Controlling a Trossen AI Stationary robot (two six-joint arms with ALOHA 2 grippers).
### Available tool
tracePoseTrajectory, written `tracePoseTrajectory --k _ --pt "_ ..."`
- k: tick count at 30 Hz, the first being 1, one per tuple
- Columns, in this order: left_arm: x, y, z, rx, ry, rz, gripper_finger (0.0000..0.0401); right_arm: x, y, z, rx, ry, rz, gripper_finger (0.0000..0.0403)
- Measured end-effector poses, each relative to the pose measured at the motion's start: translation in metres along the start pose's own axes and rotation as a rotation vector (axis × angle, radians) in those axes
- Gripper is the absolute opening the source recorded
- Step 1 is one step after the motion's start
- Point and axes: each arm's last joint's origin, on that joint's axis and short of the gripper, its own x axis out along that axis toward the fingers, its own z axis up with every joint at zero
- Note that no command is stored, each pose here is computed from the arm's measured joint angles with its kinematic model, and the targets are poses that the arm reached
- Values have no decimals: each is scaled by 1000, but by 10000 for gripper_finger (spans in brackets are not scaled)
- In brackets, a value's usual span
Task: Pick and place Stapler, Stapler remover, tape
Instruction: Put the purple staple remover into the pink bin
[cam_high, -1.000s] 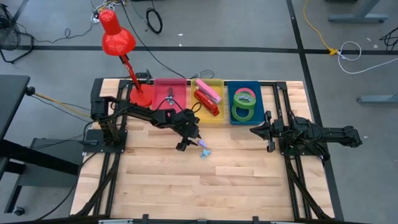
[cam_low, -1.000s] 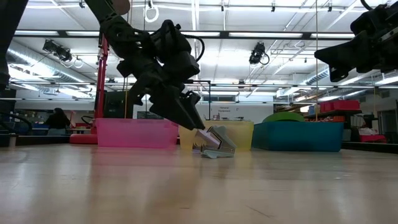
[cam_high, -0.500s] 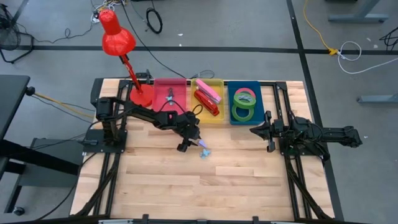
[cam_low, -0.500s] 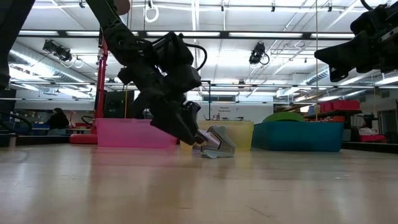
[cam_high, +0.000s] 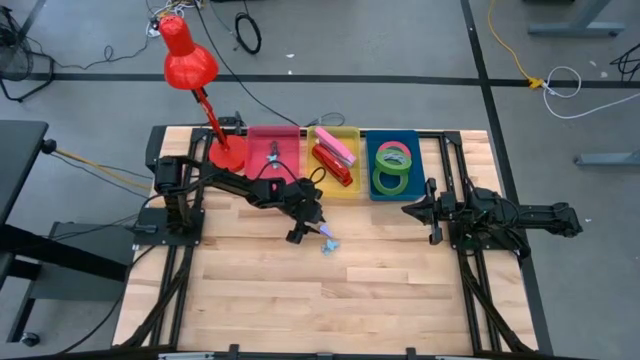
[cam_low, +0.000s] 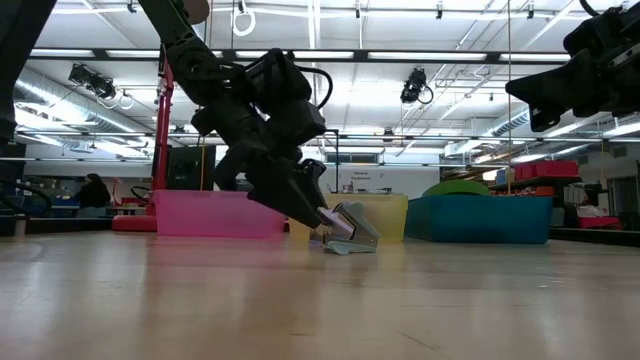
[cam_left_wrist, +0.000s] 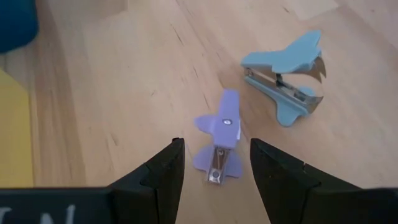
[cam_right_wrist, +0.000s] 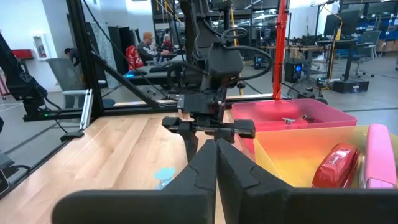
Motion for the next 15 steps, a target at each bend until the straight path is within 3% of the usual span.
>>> tracePoseTrajectory --k 15 --pt "0 0 1 25 -14 1 174 0 0 0 0 0 0 16"
